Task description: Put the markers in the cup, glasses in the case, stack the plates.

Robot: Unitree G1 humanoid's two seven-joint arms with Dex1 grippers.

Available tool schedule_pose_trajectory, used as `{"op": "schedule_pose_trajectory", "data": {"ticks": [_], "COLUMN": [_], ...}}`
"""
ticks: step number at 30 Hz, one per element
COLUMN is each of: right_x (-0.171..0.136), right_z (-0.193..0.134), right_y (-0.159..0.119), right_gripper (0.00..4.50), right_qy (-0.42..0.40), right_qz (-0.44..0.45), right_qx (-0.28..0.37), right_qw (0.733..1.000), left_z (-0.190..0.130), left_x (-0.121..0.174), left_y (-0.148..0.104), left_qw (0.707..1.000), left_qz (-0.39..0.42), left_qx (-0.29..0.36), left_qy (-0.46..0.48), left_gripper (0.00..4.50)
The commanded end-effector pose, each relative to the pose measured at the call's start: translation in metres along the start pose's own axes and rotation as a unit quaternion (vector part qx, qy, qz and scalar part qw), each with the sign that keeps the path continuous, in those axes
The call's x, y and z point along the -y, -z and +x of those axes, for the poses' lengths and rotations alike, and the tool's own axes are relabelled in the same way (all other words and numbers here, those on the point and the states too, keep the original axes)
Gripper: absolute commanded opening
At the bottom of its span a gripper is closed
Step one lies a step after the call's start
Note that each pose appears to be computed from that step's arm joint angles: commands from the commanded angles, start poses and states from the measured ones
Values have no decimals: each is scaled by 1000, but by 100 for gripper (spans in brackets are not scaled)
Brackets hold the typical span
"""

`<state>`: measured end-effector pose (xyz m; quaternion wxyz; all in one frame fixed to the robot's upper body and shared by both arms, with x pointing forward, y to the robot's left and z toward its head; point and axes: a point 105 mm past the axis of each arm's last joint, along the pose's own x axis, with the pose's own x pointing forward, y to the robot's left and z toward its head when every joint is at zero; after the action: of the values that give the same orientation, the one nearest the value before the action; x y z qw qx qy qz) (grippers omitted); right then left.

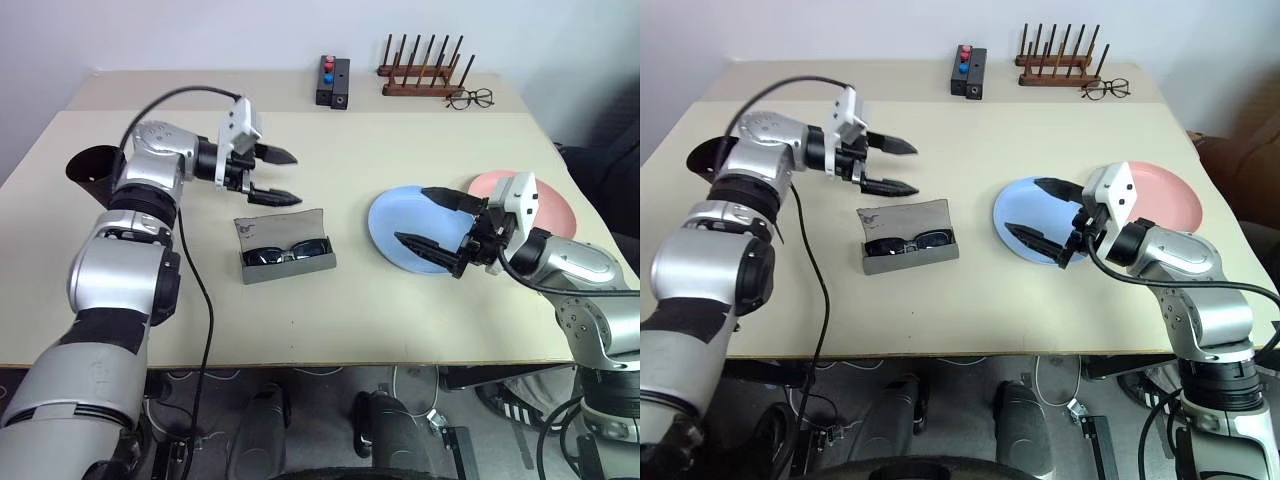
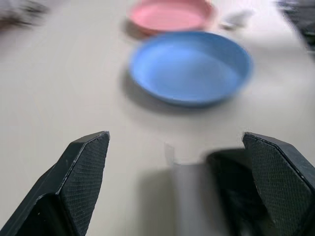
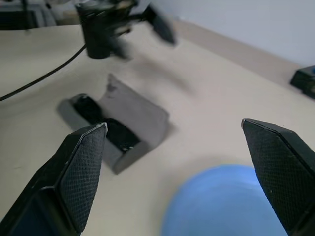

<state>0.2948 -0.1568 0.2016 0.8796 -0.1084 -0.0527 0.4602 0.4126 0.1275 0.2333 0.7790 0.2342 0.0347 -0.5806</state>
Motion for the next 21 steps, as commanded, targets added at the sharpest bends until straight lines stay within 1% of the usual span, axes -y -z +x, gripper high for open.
{"op": "schedule_pose_trajectory", "data": {"ticks": [1,5,7,8,10,15,19,21], "right_x": [-2,1,2,2,2,2,-3,-3], "right_z": [-1,-1,-2,-2,-3,-5,-8,-10], "right_y": [-10,-9,-8,-8,-7,-5,2,5], "right_gripper": [450,450,450,450,450,450,450,450], "right_qy": [-6,0,3,4,5,4,-9,-7], "right_qz": [-18,-21,-23,-23,-23,-22,-14,-14], "right_qx": [13,14,13,13,12,8,-5,-11], "right_qw": [1000,1000,1000,1000,1000,1000,1000,1000], "left_z": [-18,-21,-22,-22,-21,-19,-7,2], "left_x": [-22,-29,-30,-31,-34,-37,-30,-22], "left_y": [-10,-1,3,6,14,33,54,65], "left_qw": [997,992,991,990,986,977,974,975], "left_qz": [6,-3,-7,-4,-6,-3,-2,-2], "left_qx": [-5,-17,-21,-26,-41,-79,-116,-135], "left_qy": [-81,-124,-135,-141,-164,-198,-197,-175], "left_gripper": [448,448,394,359,263,6,2,2]}}
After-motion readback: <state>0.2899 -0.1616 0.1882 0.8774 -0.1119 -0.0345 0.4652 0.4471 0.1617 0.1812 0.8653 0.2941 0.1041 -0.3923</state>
